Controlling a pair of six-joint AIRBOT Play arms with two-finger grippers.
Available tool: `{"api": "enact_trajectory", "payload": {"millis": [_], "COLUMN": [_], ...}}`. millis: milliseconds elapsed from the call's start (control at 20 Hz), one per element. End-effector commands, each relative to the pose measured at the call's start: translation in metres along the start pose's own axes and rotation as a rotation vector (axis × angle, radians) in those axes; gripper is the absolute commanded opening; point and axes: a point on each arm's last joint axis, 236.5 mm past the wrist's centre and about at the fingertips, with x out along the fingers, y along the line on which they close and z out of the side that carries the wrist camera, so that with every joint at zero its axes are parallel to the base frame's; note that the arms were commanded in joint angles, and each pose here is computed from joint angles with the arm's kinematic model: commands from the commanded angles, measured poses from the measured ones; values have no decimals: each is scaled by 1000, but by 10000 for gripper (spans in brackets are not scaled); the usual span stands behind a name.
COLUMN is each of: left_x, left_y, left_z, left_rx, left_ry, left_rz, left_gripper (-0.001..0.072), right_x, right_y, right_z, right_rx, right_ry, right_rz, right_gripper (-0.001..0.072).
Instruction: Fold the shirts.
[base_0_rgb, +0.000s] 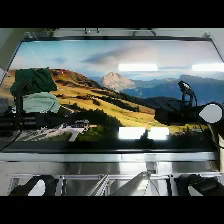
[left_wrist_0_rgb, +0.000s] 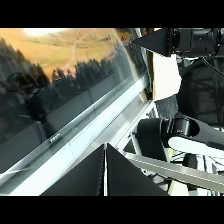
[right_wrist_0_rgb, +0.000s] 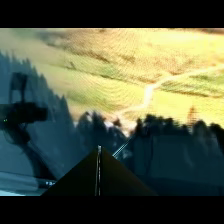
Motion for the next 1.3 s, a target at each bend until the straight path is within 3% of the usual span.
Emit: {"api": "enact_trajectory", "payload": {"millis": [0, 150, 200, 250, 400, 450, 550, 700, 900, 1100, 1250], "left_x": [0, -1, -3, -9, -69, -105, -183, -286, -369, -360, -322], "left_y": [0, 3, 8, 16, 54, 70, 104, 168, 285, 374, 413], "left_z": [0, 3, 7, 14, 70, 98, 145, 172, 131, 116, 144], "left_rx": [1, 3, 17, 22, -9, -42, -163, -295, -479, -604, -587], "left_ry": [-1, -13, -18, -18, -137, -245, -488, -723, -693, -620, -577], "left_rz": [1, 16, 50, 115, 425, 537, 696, 825, 1004, 940, 855], "left_gripper": [12, 22, 94, 273, 294, 336, 715, 714, 713, 713, 713], "right_x": [0, 0, 0, 0, 0, 0, 0, 0, 0, 3, 9], "right_y": [0, 0, 0, 0, 0, 0, 0, 0, 2, 8, 16], "right_z": [0, 0, 0, 0, 0, 0, 0, 0, 6, 19, 15], "right_rx": [-1, -1, -1, -1, -1, -1, -1, -1, 0, 21, 67], "right_ry": [2, 2, 1, 2, 2, 2, 2, 2, -27, -72, -42], "right_rz": [0, 0, 0, 0, 0, 0, 0, 0, 7, 35, 75], "right_gripper": [18, 18, 18, 18, 18, 18, 18, 18, 18, 20, 20]}}
